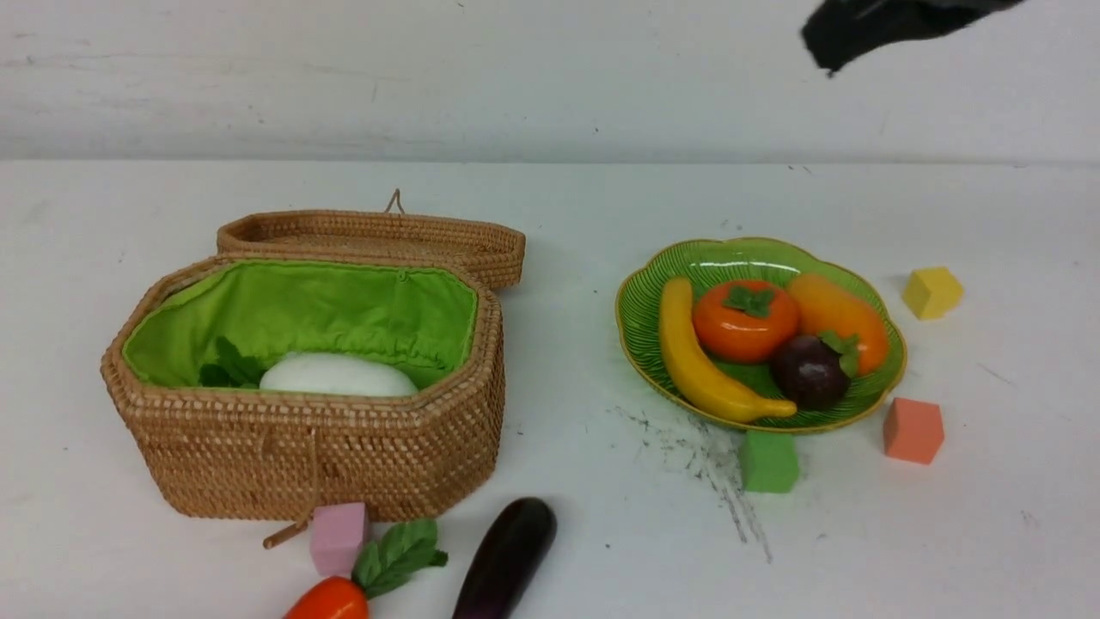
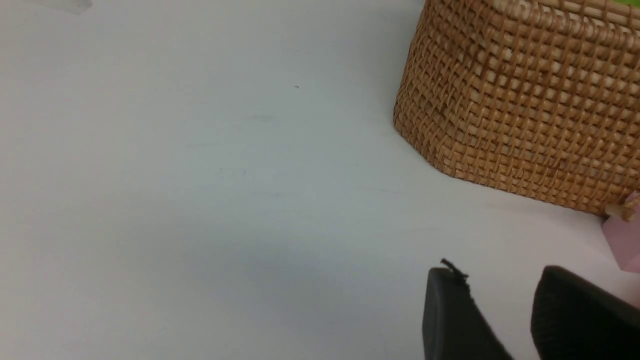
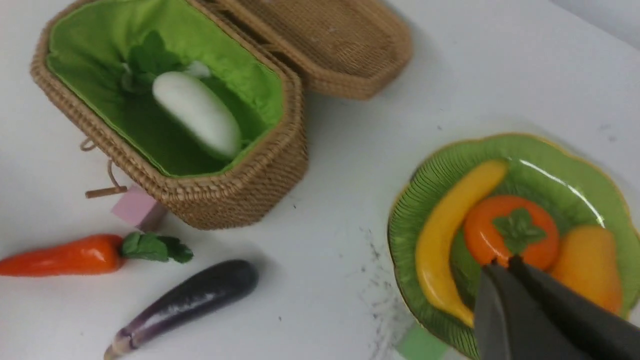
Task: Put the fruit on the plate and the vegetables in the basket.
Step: Use the left arm to grab a carrot and put it into the left basket
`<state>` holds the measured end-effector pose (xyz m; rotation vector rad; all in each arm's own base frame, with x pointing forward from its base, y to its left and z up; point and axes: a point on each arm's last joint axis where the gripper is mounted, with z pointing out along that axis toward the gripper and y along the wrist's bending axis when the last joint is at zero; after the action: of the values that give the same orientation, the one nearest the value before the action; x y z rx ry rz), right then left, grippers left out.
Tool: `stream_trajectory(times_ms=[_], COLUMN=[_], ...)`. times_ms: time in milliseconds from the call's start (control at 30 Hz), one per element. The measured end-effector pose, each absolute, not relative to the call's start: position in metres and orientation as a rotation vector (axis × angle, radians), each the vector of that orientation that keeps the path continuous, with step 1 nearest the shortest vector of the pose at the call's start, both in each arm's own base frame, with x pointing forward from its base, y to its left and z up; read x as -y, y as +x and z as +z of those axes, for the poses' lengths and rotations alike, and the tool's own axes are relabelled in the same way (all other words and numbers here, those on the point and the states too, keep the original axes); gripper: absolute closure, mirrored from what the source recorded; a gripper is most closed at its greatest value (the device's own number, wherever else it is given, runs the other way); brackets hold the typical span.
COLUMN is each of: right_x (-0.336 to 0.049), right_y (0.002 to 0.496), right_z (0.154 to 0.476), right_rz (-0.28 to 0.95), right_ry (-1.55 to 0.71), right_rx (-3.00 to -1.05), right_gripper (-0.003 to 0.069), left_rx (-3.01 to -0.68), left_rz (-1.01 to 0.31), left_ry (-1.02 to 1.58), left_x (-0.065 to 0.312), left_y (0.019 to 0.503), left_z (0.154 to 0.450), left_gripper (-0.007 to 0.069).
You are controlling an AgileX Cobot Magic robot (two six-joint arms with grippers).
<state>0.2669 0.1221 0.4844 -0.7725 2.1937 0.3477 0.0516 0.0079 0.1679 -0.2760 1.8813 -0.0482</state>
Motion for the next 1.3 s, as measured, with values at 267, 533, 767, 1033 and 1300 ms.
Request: stream_trajectory(times_ms=[267,533,767,1033,1300], right_x=[-0.086,-0.062,-0.047,-0.035,-0.022], right_y=[0.182,0.117,0.069,0.037,0.020], right_z=[0.442,0.387,0.371,0.373,0.372], right_rz=[0.335,0.359,0.401,0.399,0.300], right_ry=[-0.679,-0.615,-0.619,-0.618,-0.529], right_rx=[-2.316,-2.367,-2.335,-2.256,-2.195], right_gripper=[0.0667,0.0667,0.0666,0.0662,0.0659], left_rx=[-1.881,-1.881,-1.881,-1.881,-1.881], left_rz=[-0.048,-0.048,-0.048,-0.048,-0.048], left_ry=[-0.276,-0.276,-0.276,-0.276,-0.276], left_x=[-0.008,-0.008,-0.008,-0.008,-0.008], left_y=[0.052,0.052,0.052,0.052,0.052], left_z=[0.168,0.168,0.168,0.168,0.168], left_gripper=[0.0386,0.0386,0.0386,0.0386,0.0386])
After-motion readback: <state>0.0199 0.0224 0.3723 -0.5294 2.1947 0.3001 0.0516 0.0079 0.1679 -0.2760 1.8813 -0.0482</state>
